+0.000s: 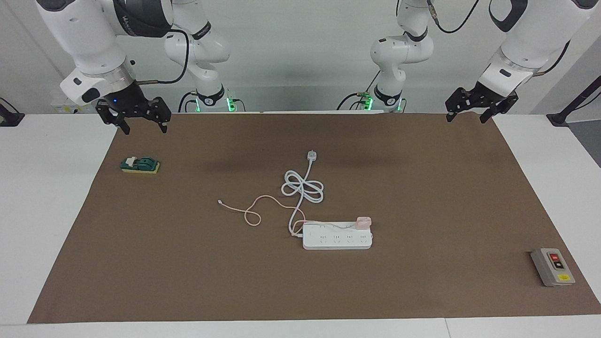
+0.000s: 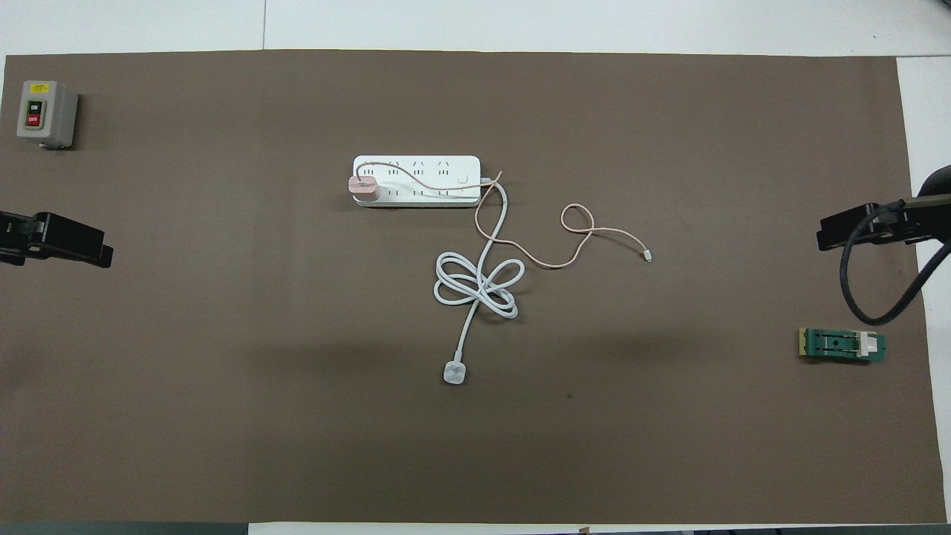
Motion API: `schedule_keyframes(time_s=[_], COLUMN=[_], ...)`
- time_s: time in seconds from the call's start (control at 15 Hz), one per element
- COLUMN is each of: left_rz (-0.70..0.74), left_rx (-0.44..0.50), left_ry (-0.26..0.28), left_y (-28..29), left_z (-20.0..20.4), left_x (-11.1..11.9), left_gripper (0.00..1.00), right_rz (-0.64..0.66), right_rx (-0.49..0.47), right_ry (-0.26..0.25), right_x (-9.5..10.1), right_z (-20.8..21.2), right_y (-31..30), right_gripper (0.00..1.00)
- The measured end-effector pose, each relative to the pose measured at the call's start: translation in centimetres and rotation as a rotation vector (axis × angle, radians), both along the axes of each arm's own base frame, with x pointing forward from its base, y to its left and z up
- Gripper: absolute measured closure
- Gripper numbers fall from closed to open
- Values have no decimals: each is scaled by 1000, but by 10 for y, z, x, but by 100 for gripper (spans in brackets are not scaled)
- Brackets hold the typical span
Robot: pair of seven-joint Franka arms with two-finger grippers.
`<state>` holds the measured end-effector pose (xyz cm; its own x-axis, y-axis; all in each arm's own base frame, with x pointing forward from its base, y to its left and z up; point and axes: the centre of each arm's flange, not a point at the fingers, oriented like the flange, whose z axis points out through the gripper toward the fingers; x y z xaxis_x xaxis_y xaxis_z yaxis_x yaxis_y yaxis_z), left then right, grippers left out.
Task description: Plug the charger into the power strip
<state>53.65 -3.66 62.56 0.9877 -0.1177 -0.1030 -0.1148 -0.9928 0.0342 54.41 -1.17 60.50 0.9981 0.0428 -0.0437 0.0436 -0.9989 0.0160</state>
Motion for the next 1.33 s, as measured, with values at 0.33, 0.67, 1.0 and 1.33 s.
schedule_keyframes(time_s=[0.33,0.67,1.0,1.33], left_rz=[-2,-25,-20,-1], left_rx=[-1,-3,-5,-5], left_ry=[24,49,19,0], left_y=[-1,-15,-15,-6], left_z=[-14,-36,-36,-34], left_x=[7,20,25,27], left_gripper=[0,0,0,0], right_rz=[0,0,-1,-1], right_rx=[0,0,0,0], right_ry=[0,0,0,0], right_x=[0,0,0,0], right_z=[0,0,0,0], right_y=[0,0,0,0], right_gripper=[0,0,0,0])
